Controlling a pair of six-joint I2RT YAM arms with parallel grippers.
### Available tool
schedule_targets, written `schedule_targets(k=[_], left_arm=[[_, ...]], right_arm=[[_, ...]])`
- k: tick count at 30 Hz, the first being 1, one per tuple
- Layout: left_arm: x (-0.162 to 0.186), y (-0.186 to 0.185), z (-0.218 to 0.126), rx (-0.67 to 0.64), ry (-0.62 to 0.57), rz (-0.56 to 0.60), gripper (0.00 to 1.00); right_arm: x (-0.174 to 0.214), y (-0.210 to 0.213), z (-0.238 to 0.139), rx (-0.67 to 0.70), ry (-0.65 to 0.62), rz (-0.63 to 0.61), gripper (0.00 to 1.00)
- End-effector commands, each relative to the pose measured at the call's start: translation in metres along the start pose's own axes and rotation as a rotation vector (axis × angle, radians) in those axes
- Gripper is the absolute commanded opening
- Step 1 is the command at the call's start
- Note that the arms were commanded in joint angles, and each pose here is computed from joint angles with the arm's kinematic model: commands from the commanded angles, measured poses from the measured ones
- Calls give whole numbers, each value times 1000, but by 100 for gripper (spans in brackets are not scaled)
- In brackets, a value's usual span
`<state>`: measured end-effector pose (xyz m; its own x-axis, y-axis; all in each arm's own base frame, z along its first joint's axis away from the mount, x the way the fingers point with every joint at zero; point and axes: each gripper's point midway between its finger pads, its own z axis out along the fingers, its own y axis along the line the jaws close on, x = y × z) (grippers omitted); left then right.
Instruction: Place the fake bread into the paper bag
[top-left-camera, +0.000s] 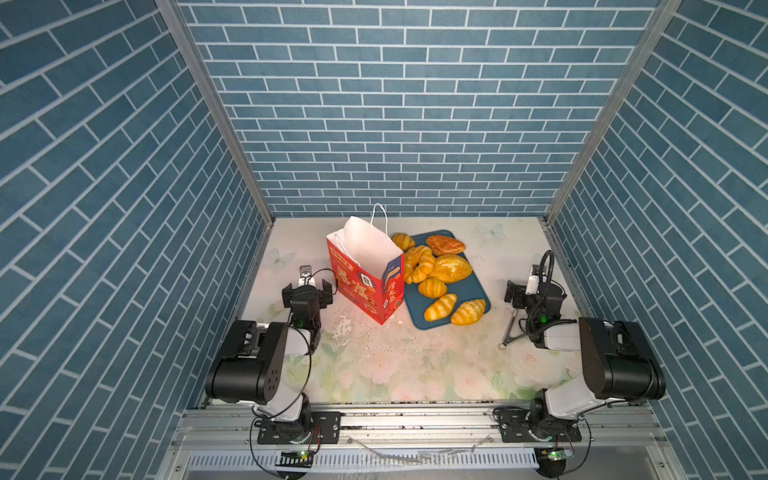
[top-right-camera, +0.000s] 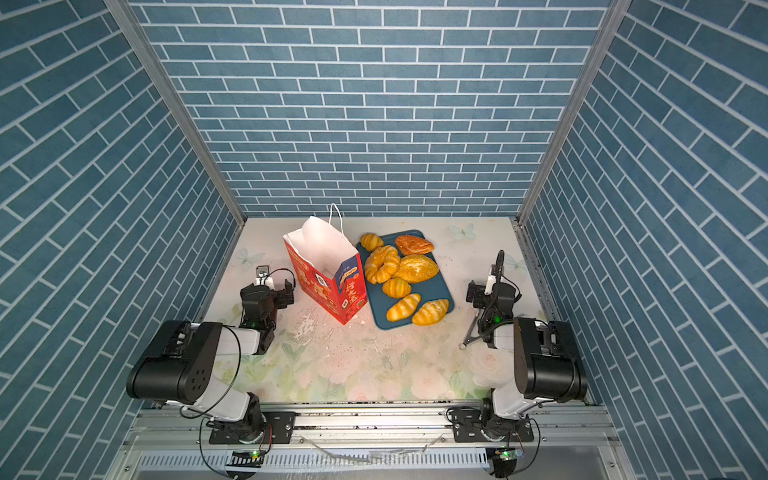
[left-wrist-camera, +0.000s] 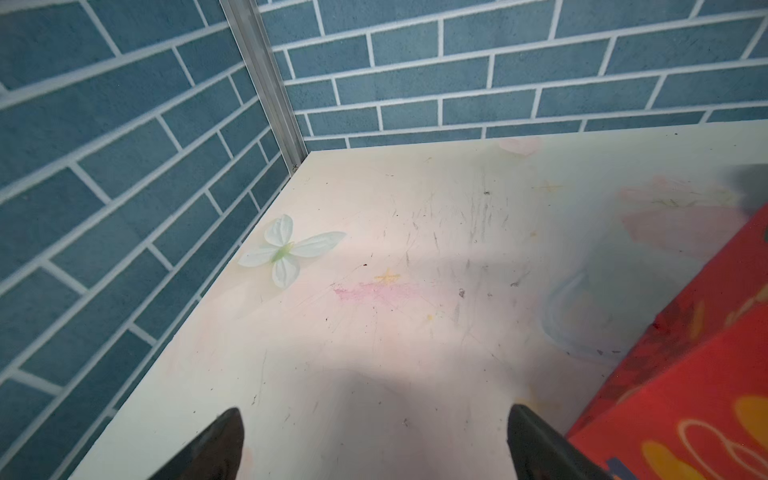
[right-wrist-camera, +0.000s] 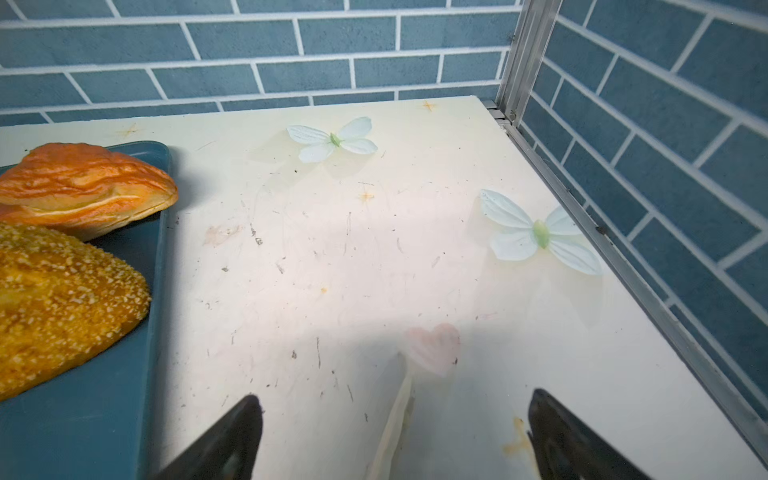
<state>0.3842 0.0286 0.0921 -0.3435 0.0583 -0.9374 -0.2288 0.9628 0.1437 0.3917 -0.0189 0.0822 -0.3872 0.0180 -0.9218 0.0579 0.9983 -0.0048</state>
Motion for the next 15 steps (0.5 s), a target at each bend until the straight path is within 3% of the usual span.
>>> schedule_targets(k=[1, 15], left_arm=[[-7, 0, 1, -3, -11, 0, 100], [-6, -1, 1, -2, -10, -1, 100]], right_arm=[[-7, 2, 1, -12, -23, -11, 99], [-7, 0, 2, -11, -20, 1, 99]])
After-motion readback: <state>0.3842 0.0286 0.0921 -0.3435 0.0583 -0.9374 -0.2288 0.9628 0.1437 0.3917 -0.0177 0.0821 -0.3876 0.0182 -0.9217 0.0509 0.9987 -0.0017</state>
